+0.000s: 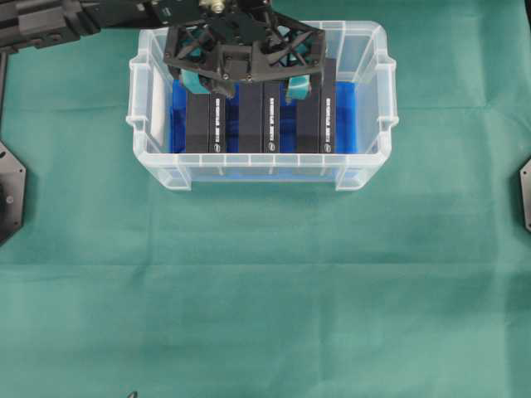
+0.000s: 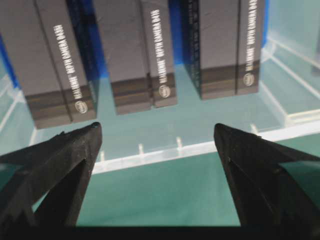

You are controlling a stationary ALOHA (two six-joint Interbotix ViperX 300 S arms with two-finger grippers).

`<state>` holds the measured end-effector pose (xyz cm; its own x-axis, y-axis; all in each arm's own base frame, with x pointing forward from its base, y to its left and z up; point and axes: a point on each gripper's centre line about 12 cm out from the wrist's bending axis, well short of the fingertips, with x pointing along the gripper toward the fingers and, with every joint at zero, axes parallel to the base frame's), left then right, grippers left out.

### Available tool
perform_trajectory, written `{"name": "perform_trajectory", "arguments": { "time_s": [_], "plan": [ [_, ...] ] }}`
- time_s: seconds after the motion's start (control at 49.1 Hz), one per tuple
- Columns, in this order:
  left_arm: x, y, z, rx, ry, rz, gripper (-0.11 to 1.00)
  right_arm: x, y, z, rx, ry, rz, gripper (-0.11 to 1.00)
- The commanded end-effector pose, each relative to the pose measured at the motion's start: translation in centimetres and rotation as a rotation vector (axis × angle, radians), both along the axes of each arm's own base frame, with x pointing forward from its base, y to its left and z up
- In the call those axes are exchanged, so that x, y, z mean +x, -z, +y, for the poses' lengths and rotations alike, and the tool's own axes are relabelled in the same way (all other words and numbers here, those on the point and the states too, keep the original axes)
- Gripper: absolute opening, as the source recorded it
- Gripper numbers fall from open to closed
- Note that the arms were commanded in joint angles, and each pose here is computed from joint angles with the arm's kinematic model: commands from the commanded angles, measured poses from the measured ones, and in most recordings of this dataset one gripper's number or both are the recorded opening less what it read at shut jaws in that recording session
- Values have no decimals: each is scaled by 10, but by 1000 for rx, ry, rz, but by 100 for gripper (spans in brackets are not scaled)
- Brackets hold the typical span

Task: Take the box out of the case with the left arm.
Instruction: 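Move the open left gripper over the middle black box and descend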

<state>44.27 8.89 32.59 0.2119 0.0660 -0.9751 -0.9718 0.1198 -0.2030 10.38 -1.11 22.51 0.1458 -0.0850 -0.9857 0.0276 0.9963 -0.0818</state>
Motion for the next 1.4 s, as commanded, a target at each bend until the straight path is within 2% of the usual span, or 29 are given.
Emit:
{"name": "perform_trajectory", "arguments": {
  "time_s": [0.0,1.384],
  "plan": [
    [-1,-15,0,13,3,-41,95,3,-7,0,0,3,-20,-1],
    [-5,2,6,15,-4,-3,95,3,-7,0,0,3,-22,-1]
  ]
}}
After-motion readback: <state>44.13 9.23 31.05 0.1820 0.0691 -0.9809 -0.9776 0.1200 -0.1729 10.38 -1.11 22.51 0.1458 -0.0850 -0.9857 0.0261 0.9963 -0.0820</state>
